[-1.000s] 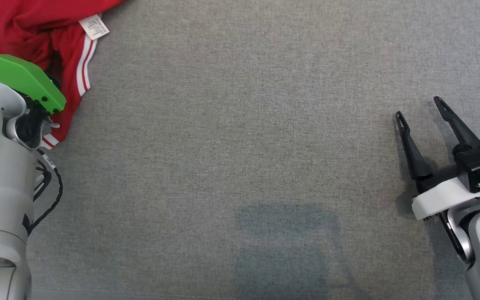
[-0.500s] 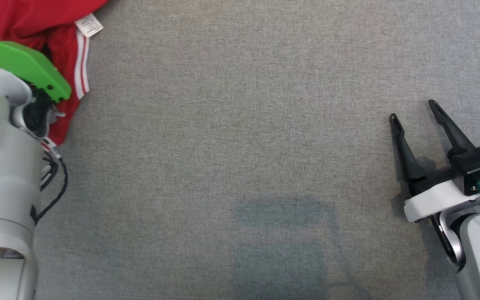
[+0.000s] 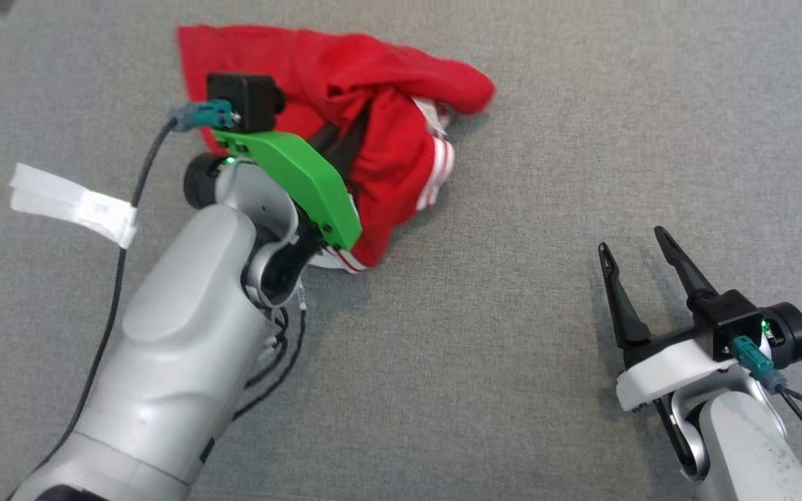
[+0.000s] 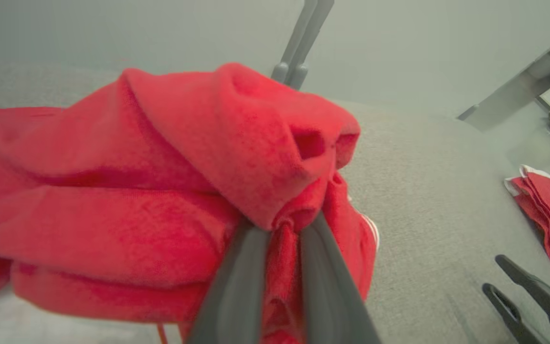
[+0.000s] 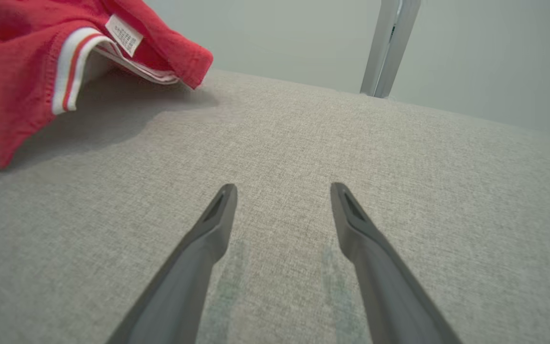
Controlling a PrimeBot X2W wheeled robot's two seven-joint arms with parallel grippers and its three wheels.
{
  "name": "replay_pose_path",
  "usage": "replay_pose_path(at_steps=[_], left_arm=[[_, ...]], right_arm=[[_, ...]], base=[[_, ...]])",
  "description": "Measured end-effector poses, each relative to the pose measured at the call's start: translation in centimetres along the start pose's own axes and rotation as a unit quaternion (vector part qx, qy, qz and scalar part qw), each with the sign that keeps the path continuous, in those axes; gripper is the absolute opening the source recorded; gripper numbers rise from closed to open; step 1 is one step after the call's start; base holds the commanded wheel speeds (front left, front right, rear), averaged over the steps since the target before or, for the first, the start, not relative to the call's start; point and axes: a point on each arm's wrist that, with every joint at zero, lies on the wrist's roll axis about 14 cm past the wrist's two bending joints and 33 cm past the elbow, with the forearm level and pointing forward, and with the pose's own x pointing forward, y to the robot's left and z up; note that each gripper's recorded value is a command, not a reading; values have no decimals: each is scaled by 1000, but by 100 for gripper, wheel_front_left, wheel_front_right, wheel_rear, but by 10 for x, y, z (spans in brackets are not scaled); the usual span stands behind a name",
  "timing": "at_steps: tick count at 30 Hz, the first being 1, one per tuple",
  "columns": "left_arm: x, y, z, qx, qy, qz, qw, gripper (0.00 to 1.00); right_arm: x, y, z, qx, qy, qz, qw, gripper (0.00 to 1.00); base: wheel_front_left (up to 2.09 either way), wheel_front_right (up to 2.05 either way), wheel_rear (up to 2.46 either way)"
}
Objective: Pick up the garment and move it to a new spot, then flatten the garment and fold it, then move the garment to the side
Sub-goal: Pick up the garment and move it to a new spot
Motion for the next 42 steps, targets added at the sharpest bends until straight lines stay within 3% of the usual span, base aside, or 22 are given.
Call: replay_pose_path(at_steps=[7,14,18,20,23,28,31,37,38,39,40,42], left_arm=[[-25,-90,0,-52,-5,-120,991,0],[-54,-207,-19,-121,57,-284,949,0],[-59,-233,-15,-147,72,-317,934,0],[-50,-224,-20,-170,89,-299,935,0],[-35,-189,-43,-269,149,-246,919,0],[-14,-88,-79,-260,177,-103,944,0],[-9,-40,-84,-277,158,-36,947,0],[-17,18,-76,-276,115,51,953,1],[-20,26,-77,-276,111,64,953,16],[-24,34,-77,-274,105,78,953,47],[-27,41,-76,-268,100,90,954,100],[-34,54,-76,-255,92,111,956,100]], right_arm=[[-12,-2,21,1,-23,-17,1000,100],[-34,-21,24,6,-25,-57,998,100],[-46,-34,22,8,-20,-81,996,100],[-51,-38,20,9,-18,-91,996,100],[-59,-45,17,11,-12,-105,994,100],[-69,-54,11,13,-3,-123,992,100],[-75,-56,4,15,8,-130,991,100],[-71,-45,0,15,14,-113,993,100],[-69,-42,1,15,13,-108,994,100],[-68,-40,2,15,11,-105,994,100],[-67,-38,2,15,10,-102,995,100],[-66,-35,3,14,10,-96,995,100]], base=[[0,0,0],[0,0,0],[0,0,0],[0,0,0],[0,0,0],[0,0,0],[0,0,0],[0,0,0],[0,0,0],[0,0,0],[0,0,0],[0,0,0]])
